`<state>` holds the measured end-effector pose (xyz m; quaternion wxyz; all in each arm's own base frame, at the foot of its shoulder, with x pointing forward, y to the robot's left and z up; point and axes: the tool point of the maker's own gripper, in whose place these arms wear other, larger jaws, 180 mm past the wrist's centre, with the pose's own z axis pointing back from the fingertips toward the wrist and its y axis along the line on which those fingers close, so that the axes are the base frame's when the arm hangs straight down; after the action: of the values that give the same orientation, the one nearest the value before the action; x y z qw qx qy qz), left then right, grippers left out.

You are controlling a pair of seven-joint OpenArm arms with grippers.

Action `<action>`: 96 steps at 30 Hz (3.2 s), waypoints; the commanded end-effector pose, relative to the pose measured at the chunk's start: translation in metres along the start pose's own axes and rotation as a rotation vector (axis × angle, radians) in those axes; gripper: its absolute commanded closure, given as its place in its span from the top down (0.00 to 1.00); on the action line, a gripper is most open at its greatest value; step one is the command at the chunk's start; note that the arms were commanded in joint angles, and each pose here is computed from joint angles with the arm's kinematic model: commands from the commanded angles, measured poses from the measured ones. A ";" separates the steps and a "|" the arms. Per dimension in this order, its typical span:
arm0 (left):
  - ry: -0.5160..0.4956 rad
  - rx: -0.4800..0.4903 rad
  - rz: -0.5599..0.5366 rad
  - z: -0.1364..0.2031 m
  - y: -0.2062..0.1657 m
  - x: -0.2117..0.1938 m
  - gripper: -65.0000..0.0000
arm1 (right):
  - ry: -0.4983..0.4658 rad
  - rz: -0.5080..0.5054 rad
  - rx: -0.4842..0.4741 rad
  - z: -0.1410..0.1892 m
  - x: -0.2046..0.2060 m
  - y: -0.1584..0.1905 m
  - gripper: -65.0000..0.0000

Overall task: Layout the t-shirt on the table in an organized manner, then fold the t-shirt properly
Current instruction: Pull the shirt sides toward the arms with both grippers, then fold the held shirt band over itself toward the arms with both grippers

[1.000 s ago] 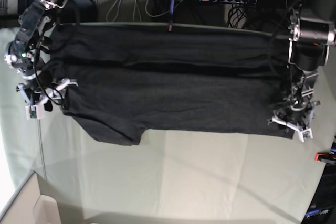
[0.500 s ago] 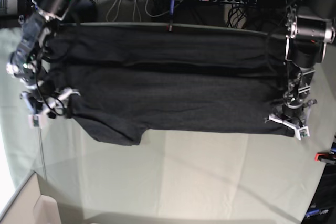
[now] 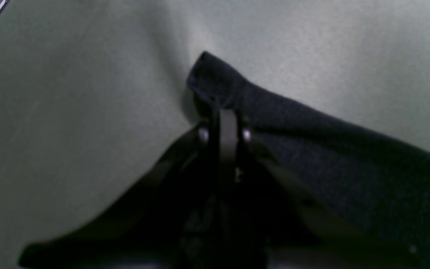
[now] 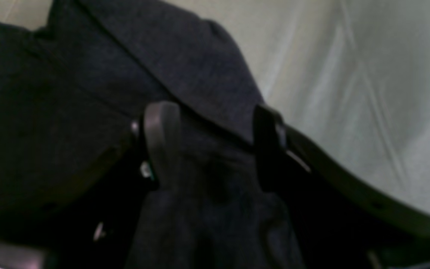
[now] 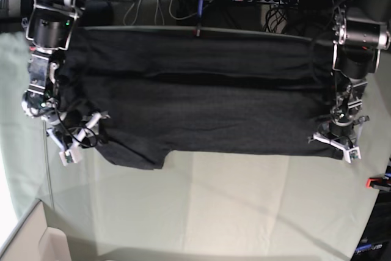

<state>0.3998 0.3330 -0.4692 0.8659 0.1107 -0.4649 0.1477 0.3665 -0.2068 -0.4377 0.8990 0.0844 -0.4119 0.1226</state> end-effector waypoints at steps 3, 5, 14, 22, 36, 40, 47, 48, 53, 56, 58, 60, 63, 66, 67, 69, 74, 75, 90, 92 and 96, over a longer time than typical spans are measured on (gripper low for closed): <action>0.015 0.026 -0.007 -0.002 0.010 0.004 0.00 | -0.059 0.033 0.006 0.002 0.018 -0.007 0.51; 0.015 0.025 -0.006 -0.002 0.009 0.004 0.00 | -0.050 0.031 0.008 0.001 0.012 -0.010 0.53; 0.017 0.020 -0.007 -0.002 0.006 0.003 0.00 | -0.054 -0.013 -0.018 0.004 0.000 -0.032 0.53; 0.017 0.020 -0.007 -0.002 0.006 0.003 0.00 | -0.059 -0.043 -0.084 0.007 -0.001 -0.048 0.53; 0.017 0.020 -0.006 -0.002 0.006 0.003 0.00 | 0.013 -0.129 -0.060 -0.009 -0.025 -0.045 0.37; 0.011 0.020 -0.001 -0.002 0.006 0.006 0.00 | 0.003 -0.130 -0.063 -0.009 -0.020 -0.047 0.00; -0.107 -0.026 0.000 0.000 -0.010 0.048 0.00 | -0.063 -0.076 -0.093 0.002 0.009 -0.059 0.00; -0.123 -0.038 -0.002 0.003 -0.014 0.051 0.00 | -0.082 -0.068 -0.108 0.008 0.013 -0.063 0.00; -0.214 -0.055 0.050 0.015 -0.015 0.076 0.00 | -0.158 -0.024 -0.113 0.028 0.040 -0.057 0.00; -0.216 -0.024 0.121 0.020 0.001 0.082 0.00 | -0.143 -0.027 -0.165 0.041 0.046 -0.071 0.00; -0.184 -0.018 0.162 0.020 0.006 0.085 0.00 | -0.129 -0.024 -0.184 0.047 0.049 -0.077 0.00; -0.179 -0.014 0.207 0.022 0.009 0.092 0.00 | -0.127 -0.030 -0.198 0.050 0.051 -0.081 0.00; -0.205 -0.012 0.240 0.026 0.014 0.110 0.00 | -0.147 -0.028 -0.202 0.049 0.065 -0.084 0.00; -0.224 -0.028 0.242 0.030 0.008 0.122 0.00 | -0.143 -0.027 -0.204 0.049 0.071 -0.086 0.00; -0.219 -0.033 0.242 0.030 0.007 0.124 0.00 | -0.149 -0.023 -0.206 0.049 0.076 -0.086 0.00; -0.215 -0.045 0.243 0.032 0.003 0.129 0.00 | -0.150 -0.023 -0.208 0.048 0.084 -0.088 0.00; -0.251 -0.066 0.241 0.039 -0.002 0.148 0.00 | -0.160 -0.019 -0.216 0.049 0.102 -0.092 0.00; -0.259 -0.068 0.241 0.040 -0.002 0.151 0.00 | -0.165 -0.018 -0.216 0.050 0.104 -0.093 0.00; -0.305 -0.060 0.258 0.048 0.006 0.166 0.00 | -0.310 -0.014 -0.198 0.066 0.145 -0.077 0.00; -0.309 -0.053 0.266 0.048 0.010 0.167 0.00 | -0.272 -0.017 -0.195 0.064 0.133 -0.076 0.00; -0.302 -0.049 0.265 0.048 0.011 0.163 0.00 | -0.189 -0.030 -0.187 0.060 0.101 -0.071 0.00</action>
<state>0.4362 0.3414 -0.3322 0.7845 0.0381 -0.5732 0.2335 0.3958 -0.2694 -0.3489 0.8793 0.0235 -0.4716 0.0616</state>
